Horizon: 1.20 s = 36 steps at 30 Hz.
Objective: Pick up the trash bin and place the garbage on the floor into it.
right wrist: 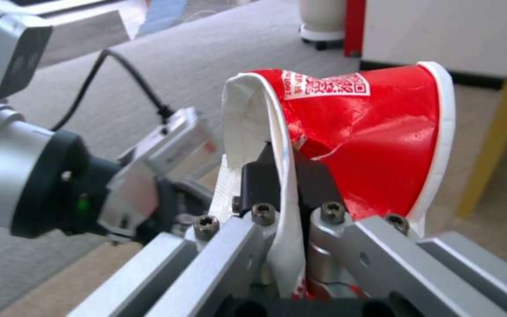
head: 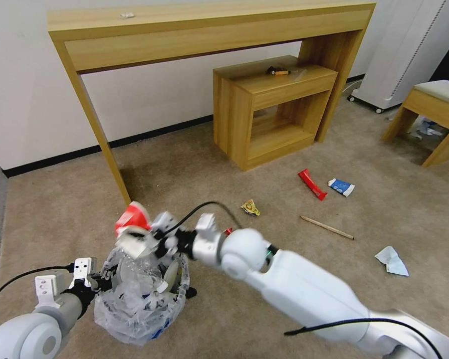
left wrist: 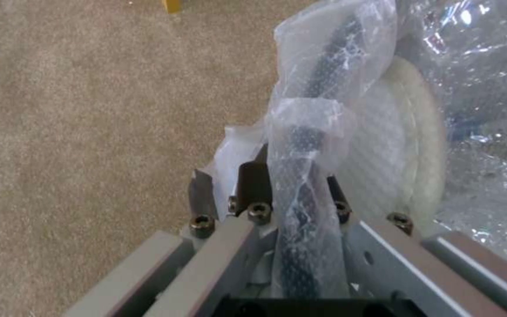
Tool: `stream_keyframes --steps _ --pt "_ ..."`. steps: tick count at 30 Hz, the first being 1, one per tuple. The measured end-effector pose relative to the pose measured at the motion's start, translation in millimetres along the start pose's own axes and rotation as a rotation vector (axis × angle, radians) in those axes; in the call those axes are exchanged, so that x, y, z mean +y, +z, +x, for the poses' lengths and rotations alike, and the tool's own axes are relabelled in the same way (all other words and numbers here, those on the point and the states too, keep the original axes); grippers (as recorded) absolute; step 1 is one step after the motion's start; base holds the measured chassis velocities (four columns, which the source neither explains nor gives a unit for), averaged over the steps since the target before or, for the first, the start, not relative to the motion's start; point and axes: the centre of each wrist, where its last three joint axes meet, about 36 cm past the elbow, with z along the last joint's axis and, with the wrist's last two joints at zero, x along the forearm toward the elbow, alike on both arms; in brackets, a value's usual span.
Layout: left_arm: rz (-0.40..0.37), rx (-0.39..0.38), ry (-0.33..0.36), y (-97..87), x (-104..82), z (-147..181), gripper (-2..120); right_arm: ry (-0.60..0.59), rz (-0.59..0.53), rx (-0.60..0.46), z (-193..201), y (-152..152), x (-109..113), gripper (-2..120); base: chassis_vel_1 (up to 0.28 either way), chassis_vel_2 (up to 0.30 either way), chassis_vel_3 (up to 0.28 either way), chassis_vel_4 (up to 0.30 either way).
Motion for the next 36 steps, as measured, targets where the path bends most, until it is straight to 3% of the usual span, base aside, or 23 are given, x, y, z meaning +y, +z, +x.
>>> stream_keyframes --steps 7,14,21,26,36 --pt "0.007 0.002 0.003 0.5 0.2 -1 0 -0.034 -0.112 0.038 -23 19 14 0 0.000 0.000 0.000 0.000" --pt "0.022 -0.005 0.012 -2.5 -1.2 3 0 -0.026 -0.270 0.090 -34 51 12 0 0.000 0.000 0.000 0.000" --pt "0.024 -0.006 0.011 -3.3 0.0 3 0 -0.024 -0.306 0.119 -30 62 20 0 0.000 0.000 0.000 0.000" --pt "0.027 -0.006 0.008 -3.4 5.1 1 0 -0.031 -0.278 0.108 -19 47 29 0 0.000 0.000 0.000 0.000" --pt "0.023 -0.016 0.016 -5.6 2.9 2 0 0.015 -0.307 0.153 -12 63 23 0 0.000 0.000 0.000 0.000"
